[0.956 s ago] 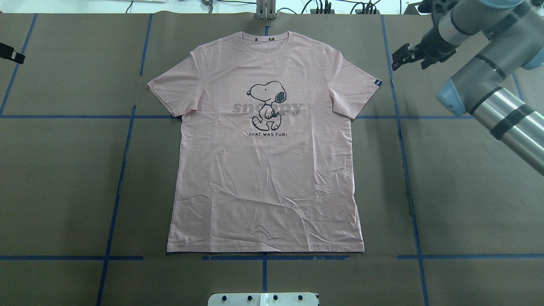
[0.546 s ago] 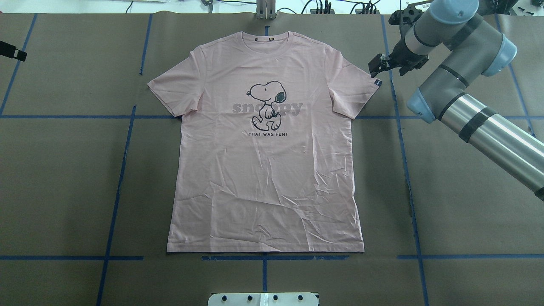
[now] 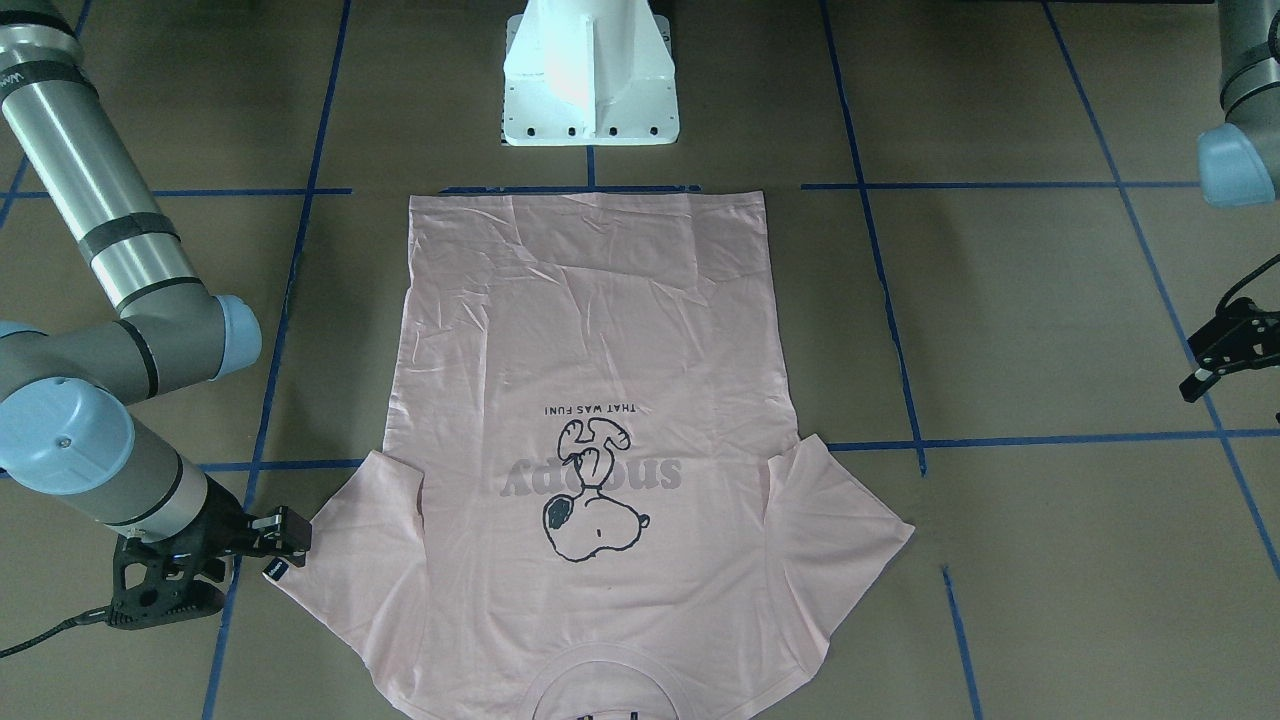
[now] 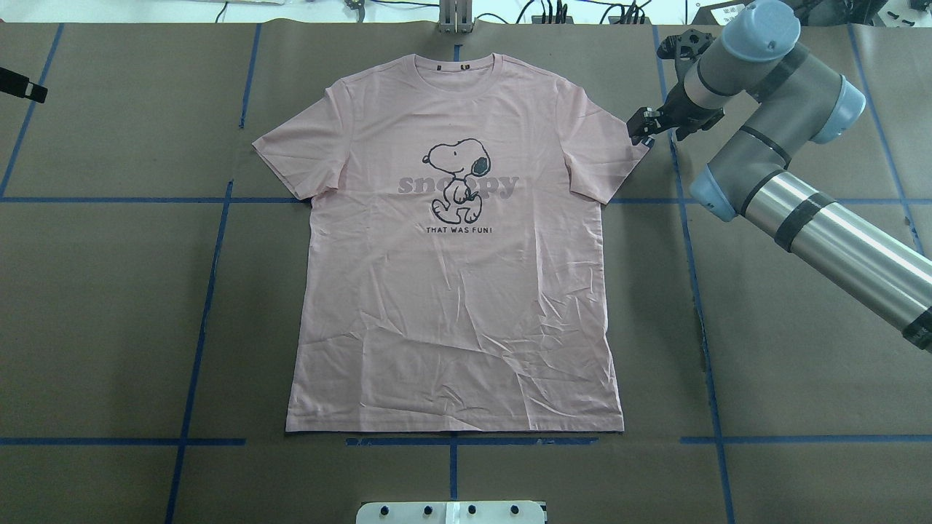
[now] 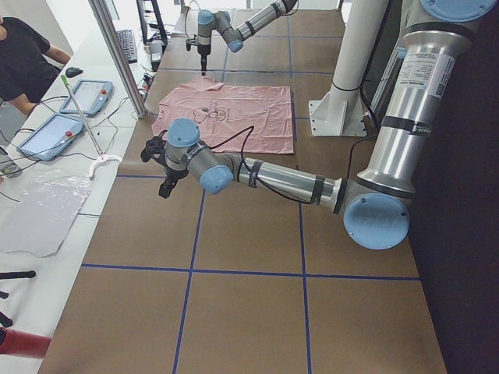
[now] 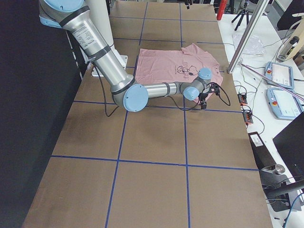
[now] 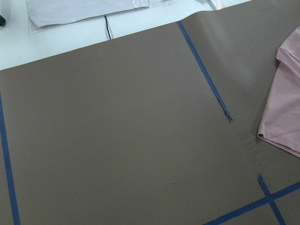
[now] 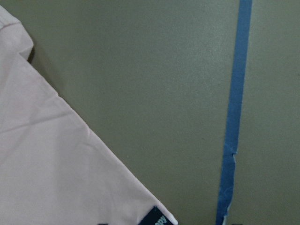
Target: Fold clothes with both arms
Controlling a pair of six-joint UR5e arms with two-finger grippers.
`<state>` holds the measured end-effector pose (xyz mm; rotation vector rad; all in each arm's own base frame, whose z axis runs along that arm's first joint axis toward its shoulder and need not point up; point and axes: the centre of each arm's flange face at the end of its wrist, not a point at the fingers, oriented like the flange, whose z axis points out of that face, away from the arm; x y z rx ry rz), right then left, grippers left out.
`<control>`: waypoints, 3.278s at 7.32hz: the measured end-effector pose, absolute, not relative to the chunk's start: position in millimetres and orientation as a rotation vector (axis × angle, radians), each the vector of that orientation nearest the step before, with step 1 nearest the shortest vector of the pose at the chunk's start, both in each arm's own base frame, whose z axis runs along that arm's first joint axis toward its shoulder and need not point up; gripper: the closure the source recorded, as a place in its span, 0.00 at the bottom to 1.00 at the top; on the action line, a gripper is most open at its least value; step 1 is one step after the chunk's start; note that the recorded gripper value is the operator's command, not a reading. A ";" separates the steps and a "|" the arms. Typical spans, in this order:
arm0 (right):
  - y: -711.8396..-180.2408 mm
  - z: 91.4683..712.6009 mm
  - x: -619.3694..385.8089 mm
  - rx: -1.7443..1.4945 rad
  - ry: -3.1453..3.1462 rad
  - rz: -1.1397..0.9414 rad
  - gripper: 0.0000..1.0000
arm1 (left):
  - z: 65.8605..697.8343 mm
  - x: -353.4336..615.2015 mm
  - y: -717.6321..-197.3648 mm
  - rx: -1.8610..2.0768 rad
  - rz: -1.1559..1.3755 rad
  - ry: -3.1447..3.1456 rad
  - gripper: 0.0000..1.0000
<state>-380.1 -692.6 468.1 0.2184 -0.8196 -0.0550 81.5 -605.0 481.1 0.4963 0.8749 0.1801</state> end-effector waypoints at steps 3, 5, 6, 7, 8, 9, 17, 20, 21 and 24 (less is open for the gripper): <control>-692.5 466.9 -384.9 0.216 -0.819 -0.059 0.44 | 481.3 81.5 -604.7 0.496 0.179 0.875 0.00; -692.7 465.1 -387.1 0.215 -0.819 -0.061 0.81 | 481.6 81.4 -604.5 0.495 0.179 0.875 0.00; -692.7 464.3 -388.5 0.215 -0.820 -0.063 0.91 | 482.0 81.4 -604.4 0.495 0.179 0.875 0.00; -692.9 463.4 -389.0 0.216 -0.819 -0.064 1.00 | 482.3 81.4 -604.3 0.494 0.179 0.875 0.00; -693.3 462.1 -389.9 0.219 -0.819 -0.065 1.00 | 482.3 81.4 -604.4 0.494 0.178 0.875 0.00; -694.5 458.4 -390.8 0.223 -0.820 -0.065 1.00 | 482.3 81.4 -604.5 0.493 0.178 0.875 0.00; -671.3 301.5 -462.0 0.349 -0.963 -0.132 1.00 | 486.2 81.1 -604.3 0.488 0.177 0.873 0.00; -693.4 268.2 -507.4 0.372 -0.902 -0.078 1.00 | 485.6 81.0 -604.3 0.488 0.175 0.873 0.00; -695.7 267.1 -511.3 0.375 -0.892 -0.073 0.06 | 484.9 81.0 -604.6 0.489 0.175 0.874 0.00; -690.9 265.6 -520.8 0.378 -0.888 -0.078 0.00 | 484.1 81.7 -606.3 0.488 0.172 0.875 0.00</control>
